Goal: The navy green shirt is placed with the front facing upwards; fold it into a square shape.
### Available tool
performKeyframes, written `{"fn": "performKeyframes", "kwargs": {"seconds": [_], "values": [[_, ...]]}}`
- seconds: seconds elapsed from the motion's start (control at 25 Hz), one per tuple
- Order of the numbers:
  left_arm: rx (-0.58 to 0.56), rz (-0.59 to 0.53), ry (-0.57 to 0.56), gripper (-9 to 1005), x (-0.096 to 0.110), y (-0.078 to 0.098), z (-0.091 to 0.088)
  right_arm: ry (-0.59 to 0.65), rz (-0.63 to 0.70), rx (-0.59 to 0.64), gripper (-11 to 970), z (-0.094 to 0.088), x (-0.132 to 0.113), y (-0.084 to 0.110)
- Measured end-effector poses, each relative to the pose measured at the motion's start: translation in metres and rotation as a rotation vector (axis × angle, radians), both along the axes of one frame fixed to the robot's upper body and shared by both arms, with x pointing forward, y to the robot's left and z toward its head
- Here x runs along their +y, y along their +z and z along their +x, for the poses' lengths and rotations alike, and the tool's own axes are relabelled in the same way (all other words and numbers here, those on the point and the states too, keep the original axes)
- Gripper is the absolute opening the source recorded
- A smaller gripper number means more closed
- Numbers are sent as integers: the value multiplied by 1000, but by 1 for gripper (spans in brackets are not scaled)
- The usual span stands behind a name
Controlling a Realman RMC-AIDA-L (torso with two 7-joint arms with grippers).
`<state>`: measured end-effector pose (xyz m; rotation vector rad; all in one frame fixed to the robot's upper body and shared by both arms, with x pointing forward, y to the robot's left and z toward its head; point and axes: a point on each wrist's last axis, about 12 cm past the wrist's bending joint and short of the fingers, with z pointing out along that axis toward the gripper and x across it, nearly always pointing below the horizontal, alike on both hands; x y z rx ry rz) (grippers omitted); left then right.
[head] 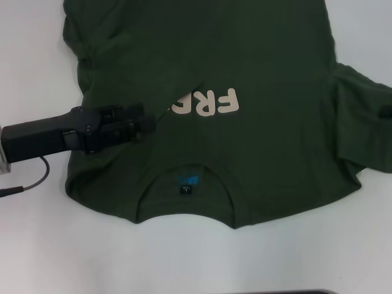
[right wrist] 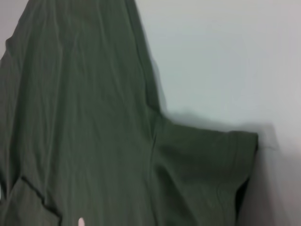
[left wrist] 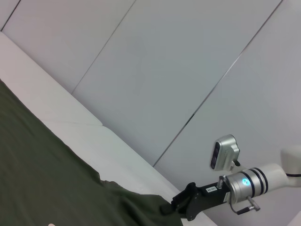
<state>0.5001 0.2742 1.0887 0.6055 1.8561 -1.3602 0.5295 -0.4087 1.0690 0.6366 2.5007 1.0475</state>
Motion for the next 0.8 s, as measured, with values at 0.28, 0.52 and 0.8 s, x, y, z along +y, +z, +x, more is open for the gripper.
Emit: {"fn": "performKeyframes", "kwargs": {"seconds": [0.28, 0.52, 0.8], "values": [[-2, 2, 1, 582, 0, 0, 1, 42, 75, -29, 20, 2, 4, 15], [-5, 5, 13, 582, 1, 0, 2, 70, 157, -78, 27, 8, 15, 27], [21, 7, 83, 582, 9, 0, 6, 107, 216, -109, 35, 19, 43, 25]]}}
